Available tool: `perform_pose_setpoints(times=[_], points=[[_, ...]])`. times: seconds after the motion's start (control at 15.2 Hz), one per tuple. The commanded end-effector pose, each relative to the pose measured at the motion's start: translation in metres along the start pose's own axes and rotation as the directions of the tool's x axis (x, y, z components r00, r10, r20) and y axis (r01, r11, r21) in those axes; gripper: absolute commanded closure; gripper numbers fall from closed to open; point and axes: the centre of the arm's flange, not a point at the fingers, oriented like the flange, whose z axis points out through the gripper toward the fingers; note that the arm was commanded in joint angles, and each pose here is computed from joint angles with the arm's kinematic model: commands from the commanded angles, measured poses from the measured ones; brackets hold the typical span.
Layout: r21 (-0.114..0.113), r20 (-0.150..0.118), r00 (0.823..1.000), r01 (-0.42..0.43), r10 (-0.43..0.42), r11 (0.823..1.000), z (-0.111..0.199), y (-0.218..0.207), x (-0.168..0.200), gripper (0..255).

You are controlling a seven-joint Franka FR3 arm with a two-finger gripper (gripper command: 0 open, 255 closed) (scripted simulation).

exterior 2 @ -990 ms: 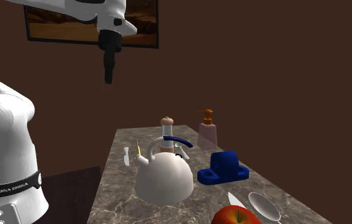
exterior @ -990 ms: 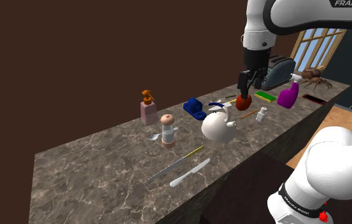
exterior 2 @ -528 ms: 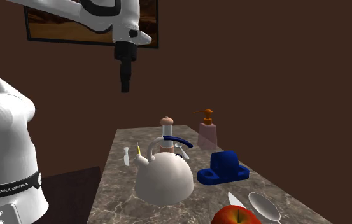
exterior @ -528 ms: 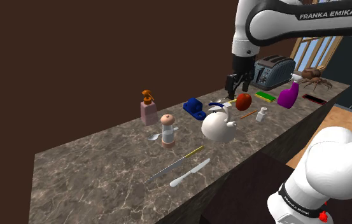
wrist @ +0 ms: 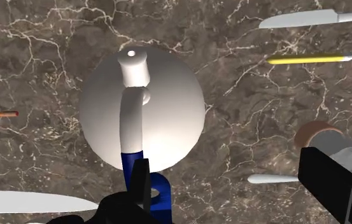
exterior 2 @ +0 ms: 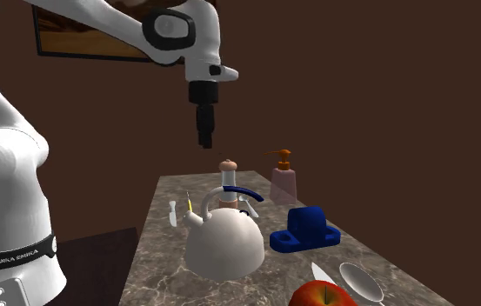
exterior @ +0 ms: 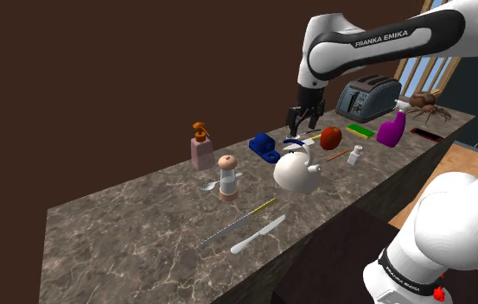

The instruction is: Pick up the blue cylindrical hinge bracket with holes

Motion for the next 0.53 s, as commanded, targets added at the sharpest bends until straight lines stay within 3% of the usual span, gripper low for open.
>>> perform_pose_setpoints(times=[0.0,0.46], points=[[0.013,-0.018,1.0,-0.017,0.017,1.0,0.015,0.008,0.026,0],[0.061,-0.071,0.995,-0.07,0.074,0.996,0.058,0.033,0.097,0]])
